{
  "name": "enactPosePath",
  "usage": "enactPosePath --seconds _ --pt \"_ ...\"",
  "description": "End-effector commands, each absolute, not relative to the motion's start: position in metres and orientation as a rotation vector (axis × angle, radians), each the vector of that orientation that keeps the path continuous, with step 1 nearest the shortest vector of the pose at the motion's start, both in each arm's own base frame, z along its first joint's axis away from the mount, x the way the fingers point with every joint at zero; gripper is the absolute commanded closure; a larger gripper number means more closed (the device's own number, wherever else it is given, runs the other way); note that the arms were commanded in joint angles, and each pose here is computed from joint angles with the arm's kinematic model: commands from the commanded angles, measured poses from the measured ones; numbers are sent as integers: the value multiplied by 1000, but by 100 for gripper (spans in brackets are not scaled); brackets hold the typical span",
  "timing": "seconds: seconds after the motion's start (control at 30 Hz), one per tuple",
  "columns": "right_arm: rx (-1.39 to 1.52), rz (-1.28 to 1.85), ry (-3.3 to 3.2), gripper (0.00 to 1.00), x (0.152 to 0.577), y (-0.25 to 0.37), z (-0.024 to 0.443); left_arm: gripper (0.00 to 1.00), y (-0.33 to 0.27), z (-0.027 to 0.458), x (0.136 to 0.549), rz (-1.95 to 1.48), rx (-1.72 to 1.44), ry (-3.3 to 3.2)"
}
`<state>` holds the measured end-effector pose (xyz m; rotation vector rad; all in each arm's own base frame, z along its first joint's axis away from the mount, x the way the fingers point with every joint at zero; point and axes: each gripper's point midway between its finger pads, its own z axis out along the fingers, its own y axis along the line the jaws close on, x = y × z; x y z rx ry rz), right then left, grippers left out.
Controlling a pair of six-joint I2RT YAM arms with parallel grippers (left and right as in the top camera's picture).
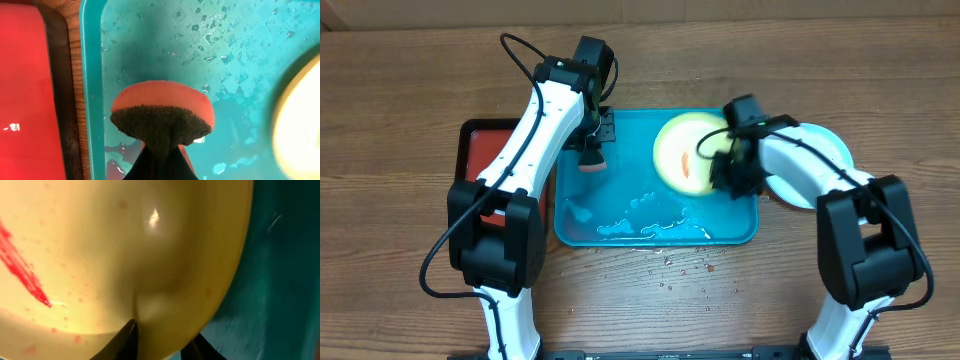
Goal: Clean dirty plates on tray and stack at the side
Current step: 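Move the right gripper to the yellow-green plate's rim and grip it, then bring the sponge in the left gripper down onto the yellow-green plate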
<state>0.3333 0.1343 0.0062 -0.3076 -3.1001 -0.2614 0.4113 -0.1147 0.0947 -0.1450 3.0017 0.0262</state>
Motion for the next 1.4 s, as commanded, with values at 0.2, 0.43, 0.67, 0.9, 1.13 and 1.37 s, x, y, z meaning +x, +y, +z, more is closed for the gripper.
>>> enactPosePath --seconds 0.2,0.43,0.67,0.9,1.13,1.37 --pt "120 -323 -2950 66 278 189 20 96 -115 96 412 8 -150 2998" --pt "389 -226 -3142 33 329 175 28 96 -115 96 412 8 -150 2998" --pt "426 -159 -3342 23 378 173 26 96 -115 96 412 8 -150 2998" --pt "418 -166 -3324 53 378 175 11 96 -115 96 411 8 -147 2999" --pt "357 -135 -3269 64 367 169 1 96 -116 97 413 4 -148 2991" --pt "193 -198 -3189 80 347 172 0 96 -116 97 413 3 -147 2991"
